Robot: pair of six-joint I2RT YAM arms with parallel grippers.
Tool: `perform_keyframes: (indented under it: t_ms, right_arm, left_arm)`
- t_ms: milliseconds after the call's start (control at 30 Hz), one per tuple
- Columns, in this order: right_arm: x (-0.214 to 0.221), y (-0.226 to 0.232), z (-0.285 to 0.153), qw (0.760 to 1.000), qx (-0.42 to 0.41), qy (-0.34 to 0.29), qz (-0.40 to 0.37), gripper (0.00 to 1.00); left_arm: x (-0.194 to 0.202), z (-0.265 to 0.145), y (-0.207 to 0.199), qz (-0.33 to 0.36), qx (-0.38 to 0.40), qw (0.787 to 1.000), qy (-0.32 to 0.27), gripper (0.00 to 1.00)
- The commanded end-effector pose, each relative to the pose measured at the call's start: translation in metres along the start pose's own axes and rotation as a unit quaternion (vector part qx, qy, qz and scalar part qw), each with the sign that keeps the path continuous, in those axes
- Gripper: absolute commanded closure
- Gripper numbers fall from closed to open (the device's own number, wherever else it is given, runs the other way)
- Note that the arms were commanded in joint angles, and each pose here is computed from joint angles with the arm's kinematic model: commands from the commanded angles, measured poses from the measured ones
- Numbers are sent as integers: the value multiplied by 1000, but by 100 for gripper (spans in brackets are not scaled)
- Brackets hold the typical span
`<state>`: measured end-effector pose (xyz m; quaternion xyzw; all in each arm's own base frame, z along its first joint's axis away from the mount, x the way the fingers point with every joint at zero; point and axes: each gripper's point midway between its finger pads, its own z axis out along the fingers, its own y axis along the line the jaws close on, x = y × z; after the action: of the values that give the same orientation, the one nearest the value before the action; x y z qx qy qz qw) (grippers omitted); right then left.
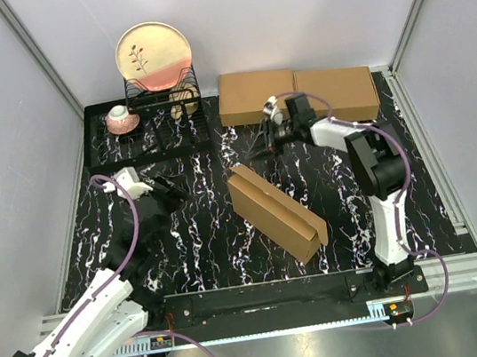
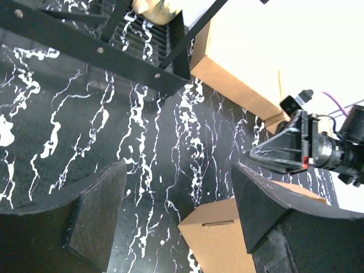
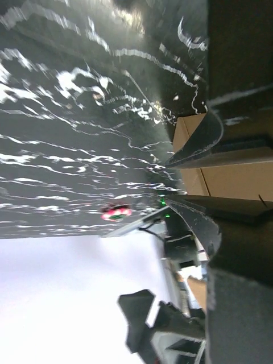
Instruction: Fold the paper box
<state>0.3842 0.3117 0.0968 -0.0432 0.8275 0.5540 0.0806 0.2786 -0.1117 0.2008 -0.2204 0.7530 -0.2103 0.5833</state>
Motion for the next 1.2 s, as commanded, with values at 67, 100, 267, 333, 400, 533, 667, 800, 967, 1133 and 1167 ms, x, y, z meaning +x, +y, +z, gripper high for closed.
perform_keyframes:
  t_ms: [67, 100, 267, 333, 400, 533, 667, 800, 967, 1133, 1167]
  right_arm:
    - [-92, 35, -108, 967, 111, -231, 1, 70]
    - [-94, 52, -129, 959, 118, -258, -11, 70]
    - [-68, 52, -179, 918, 222, -329, -20, 69]
    - [-43, 58, -192, 910, 225, -347, -27, 69]
    - [-23, 70, -210, 900, 231, -369, -34, 69]
    - [22, 72, -220, 900, 222, -374, -38, 67]
    - [50, 92, -230, 902, 201, -378, -60, 66]
    - [61, 104, -233, 906, 190, -372, -68, 66]
    - [72, 120, -235, 911, 171, -366, -82, 66]
    - [83, 131, -233, 919, 145, -354, -92, 66]
    - [85, 132, -232, 921, 141, -350, -93, 66]
  left_arm:
    - [-24, 5, -15, 9, 16, 999, -33, 23]
    - [-26, 6, -20, 4, 24, 999, -36, 23]
    - [-24, 20, -33, 1, 48, 998, -27, 21]
    - [-23, 20, -48, 21, 95, 995, -18, 21]
    - [-21, 17, -68, 52, 151, 987, -8, 20]
    - [-11, 4, -88, 122, 230, 965, 19, 19]
    - [-9, -16, -108, 190, 327, 926, -2, 19]
    - [-4, -21, -114, 271, 384, 883, -13, 21]
    - [15, -28, -107, 300, 445, 844, 0, 26]
    - [33, -15, -109, 322, 475, 819, 21, 34]
    - [32, -15, -114, 324, 487, 811, 20, 38]
